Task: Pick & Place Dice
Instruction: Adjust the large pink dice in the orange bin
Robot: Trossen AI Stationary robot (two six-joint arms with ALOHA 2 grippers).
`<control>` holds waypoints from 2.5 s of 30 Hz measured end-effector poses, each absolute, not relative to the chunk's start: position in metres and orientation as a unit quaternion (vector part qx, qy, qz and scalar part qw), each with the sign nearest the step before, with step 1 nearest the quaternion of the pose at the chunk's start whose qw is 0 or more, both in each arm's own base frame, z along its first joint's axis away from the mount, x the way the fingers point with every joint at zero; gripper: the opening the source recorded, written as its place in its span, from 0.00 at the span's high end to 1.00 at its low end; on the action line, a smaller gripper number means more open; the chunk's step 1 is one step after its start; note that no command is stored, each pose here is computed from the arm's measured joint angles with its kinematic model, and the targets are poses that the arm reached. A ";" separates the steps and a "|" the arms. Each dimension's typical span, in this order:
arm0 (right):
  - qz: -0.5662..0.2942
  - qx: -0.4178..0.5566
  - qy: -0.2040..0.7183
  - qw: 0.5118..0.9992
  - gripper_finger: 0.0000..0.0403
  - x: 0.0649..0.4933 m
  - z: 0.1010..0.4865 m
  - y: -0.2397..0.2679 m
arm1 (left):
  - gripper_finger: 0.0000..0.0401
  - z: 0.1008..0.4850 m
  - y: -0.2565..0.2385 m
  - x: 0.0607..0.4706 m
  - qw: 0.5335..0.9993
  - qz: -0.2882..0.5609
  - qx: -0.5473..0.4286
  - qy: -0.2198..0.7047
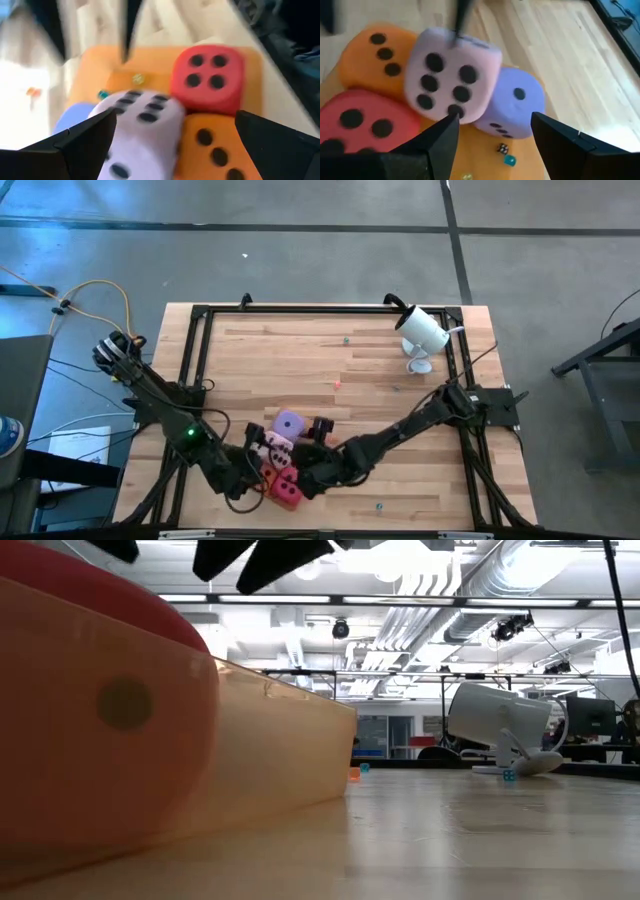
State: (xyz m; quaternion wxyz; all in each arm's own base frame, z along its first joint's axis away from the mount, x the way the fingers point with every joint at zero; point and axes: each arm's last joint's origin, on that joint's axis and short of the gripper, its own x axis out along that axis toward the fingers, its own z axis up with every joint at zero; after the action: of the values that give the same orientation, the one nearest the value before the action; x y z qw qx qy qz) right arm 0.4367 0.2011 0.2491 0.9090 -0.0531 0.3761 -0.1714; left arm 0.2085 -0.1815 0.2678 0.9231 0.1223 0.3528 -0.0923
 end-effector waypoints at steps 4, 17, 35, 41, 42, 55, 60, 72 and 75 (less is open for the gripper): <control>-0.157 -0.051 0.364 0.917 0.41 0.433 0.250 0.215 | 0.01 0.259 -0.173 0.211 0.921 -0.054 0.087 0.375; -0.151 -0.048 0.344 0.926 0.41 0.431 0.253 0.225 | 0.01 0.228 -0.162 0.241 0.898 -0.115 0.008 0.424; -0.149 -0.046 0.345 0.926 0.41 0.431 0.253 0.225 | 0.01 0.183 -0.152 0.234 0.911 -0.150 0.010 0.385; -0.149 -0.046 0.345 0.926 0.41 0.431 0.253 0.225 | 0.01 0.192 -0.150 0.229 0.914 -0.162 0.005 0.373; -0.148 -0.046 0.345 0.926 0.41 0.431 0.253 0.225 | 0.01 0.196 -0.150 0.227 0.915 -0.166 0.007 0.366; -0.150 -0.045 0.345 0.925 0.41 0.432 0.253 0.224 | 0.01 0.240 -0.153 0.195 0.947 -0.171 0.060 0.265; -0.150 -0.044 0.345 0.925 0.41 0.432 0.253 0.224 | 0.01 0.240 -0.148 0.189 0.953 -0.110 0.092 0.269; -0.150 -0.042 0.344 0.926 0.41 0.432 0.253 0.224 | 0.01 0.196 -0.145 0.192 0.945 -0.052 0.060 0.317; -0.150 -0.042 0.343 0.926 0.41 0.432 0.253 0.225 | 0.01 0.189 -0.143 0.190 0.946 -0.050 0.058 0.316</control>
State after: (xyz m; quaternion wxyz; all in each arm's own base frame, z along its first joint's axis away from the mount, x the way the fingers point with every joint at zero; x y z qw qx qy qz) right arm 0.4319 0.2245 0.2528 0.9262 -0.0418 0.3434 -0.1495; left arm 0.1898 -0.1431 0.1891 0.9457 0.0583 0.3157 -0.0503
